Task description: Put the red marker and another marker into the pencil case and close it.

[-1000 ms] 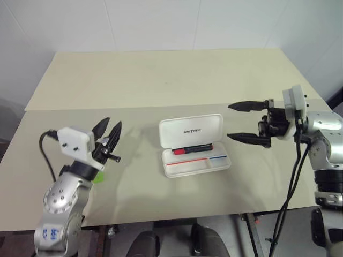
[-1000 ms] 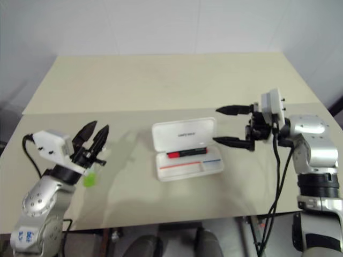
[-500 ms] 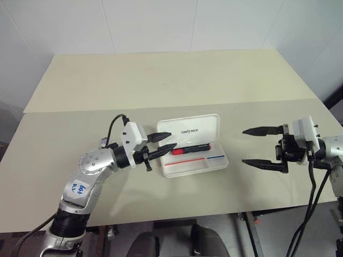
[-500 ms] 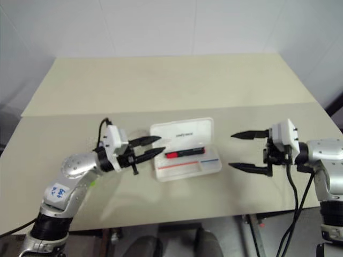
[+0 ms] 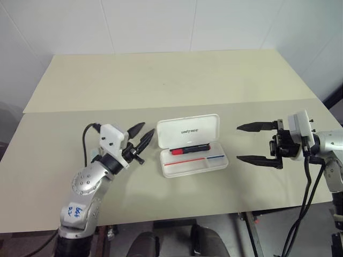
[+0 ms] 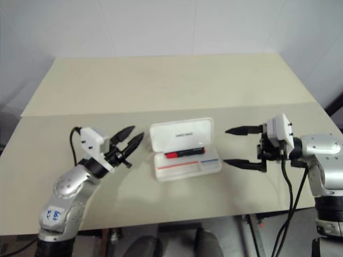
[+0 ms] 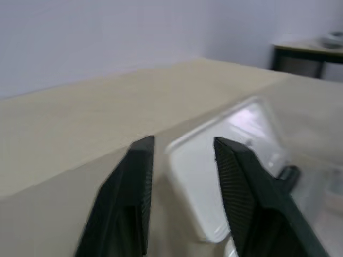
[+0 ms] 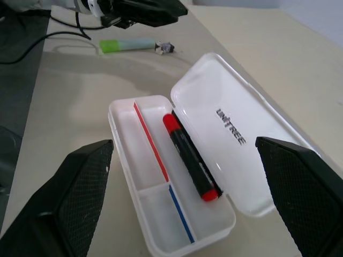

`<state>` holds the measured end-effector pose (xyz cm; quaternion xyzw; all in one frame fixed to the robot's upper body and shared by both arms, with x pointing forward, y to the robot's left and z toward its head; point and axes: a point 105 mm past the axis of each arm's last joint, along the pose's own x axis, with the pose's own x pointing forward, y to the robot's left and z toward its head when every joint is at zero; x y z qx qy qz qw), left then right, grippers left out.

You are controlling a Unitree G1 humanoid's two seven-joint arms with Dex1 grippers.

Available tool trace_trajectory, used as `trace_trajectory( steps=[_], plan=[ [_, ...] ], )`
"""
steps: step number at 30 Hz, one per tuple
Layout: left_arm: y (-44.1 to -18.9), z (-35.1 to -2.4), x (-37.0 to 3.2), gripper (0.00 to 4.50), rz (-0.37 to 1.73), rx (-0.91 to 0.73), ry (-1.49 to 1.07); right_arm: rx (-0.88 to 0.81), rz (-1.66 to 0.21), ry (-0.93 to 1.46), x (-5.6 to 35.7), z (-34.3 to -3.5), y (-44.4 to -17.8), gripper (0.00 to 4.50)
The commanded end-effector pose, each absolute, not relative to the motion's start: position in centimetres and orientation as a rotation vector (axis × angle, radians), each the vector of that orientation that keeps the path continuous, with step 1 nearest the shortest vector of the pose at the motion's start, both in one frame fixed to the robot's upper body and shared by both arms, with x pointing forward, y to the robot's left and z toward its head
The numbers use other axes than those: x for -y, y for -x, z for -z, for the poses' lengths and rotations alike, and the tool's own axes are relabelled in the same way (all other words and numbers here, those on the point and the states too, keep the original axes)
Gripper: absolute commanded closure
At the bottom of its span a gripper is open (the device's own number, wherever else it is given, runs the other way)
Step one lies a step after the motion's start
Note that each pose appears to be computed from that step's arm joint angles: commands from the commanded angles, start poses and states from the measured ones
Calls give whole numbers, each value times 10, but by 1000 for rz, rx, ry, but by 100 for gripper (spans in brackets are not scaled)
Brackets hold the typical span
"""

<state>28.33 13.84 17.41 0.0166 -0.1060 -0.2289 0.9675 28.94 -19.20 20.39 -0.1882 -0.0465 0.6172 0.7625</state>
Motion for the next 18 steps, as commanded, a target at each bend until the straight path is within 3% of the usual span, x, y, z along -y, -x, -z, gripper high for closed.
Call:
trace_trajectory(
  steps=[1,5,12,18],
  plan=[
    [-271,-180,-156,136,299,224,-63,132,-1400,431,185,-210,-292,0],
    [-262,-172,-184,2,68,182,-75,140,-1457,434,177,-212,-297,0],
    [-235,-135,-220,2,-214,28,-50,201,-1573,427,153,-227,-301,0],
    [-232,-118,-224,2,-230,-40,-34,227,-1627,431,140,-236,-304,0]
  ],
)
